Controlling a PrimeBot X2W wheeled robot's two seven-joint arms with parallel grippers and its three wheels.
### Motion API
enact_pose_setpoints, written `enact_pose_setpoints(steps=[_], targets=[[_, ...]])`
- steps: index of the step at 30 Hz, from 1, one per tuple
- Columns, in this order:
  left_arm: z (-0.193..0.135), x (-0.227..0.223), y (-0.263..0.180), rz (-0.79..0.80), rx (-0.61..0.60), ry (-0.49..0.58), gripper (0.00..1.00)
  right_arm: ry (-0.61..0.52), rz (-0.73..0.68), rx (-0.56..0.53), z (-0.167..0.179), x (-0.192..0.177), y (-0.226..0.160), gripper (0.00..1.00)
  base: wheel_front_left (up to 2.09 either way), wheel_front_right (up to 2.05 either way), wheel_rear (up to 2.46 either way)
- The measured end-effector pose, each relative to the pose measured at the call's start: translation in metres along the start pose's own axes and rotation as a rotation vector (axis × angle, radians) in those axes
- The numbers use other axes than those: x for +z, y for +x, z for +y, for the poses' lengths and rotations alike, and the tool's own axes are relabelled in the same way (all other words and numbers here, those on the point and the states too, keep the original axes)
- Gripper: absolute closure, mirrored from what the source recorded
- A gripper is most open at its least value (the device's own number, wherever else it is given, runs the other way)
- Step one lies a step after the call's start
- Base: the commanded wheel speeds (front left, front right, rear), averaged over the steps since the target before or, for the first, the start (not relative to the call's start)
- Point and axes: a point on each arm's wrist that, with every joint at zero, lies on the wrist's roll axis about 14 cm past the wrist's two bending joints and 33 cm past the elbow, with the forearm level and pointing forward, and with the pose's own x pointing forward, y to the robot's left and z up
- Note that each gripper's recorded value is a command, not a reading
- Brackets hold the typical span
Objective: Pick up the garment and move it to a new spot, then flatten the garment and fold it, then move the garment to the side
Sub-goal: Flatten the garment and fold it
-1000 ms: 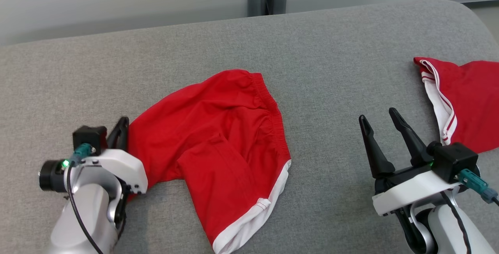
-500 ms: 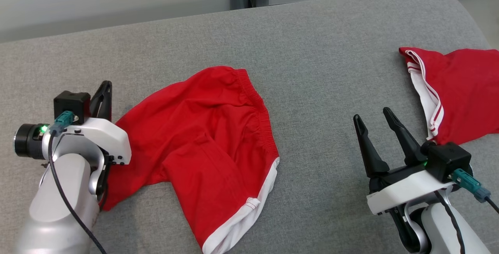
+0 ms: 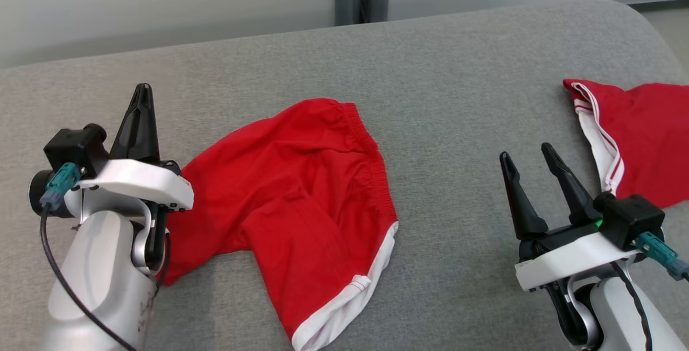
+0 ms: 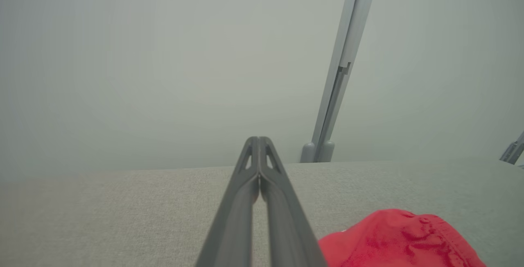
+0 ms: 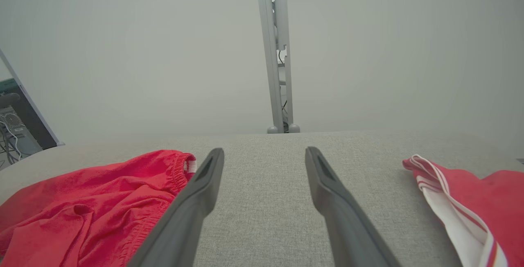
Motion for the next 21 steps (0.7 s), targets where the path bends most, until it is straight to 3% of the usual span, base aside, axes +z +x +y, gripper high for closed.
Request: enact_pose_setpoints(steps=[10,18,19,20,21], targets=[[0.010,0.062,-0.066,-0.233,0.031,-0.112,1.00,-0.002,-0.061,0.048,0.017,0.018,0.005,0.00,0.00,0.00,0.00],[0.016,0.047,-0.125,-0.203,0.075,-0.146,1.00,-0.001,-0.077,0.095,0.036,0.024,0.001,0.00,0.00,0.00,0.00],[0.015,0.042,-0.130,-0.187,0.077,-0.149,0.90,0.000,-0.075,0.100,0.038,0.023,0.001,0.00,0.00,0.00,0.00],[0.014,0.034,-0.135,-0.164,0.079,-0.149,0.18,0.001,-0.075,0.105,0.040,0.023,0.001,0.00,0.00,0.00,0.00],[0.013,0.029,-0.139,-0.145,0.080,-0.138,0.00,0.001,-0.077,0.111,0.043,0.023,0.001,0.00,0.00,0.00,0.00]])
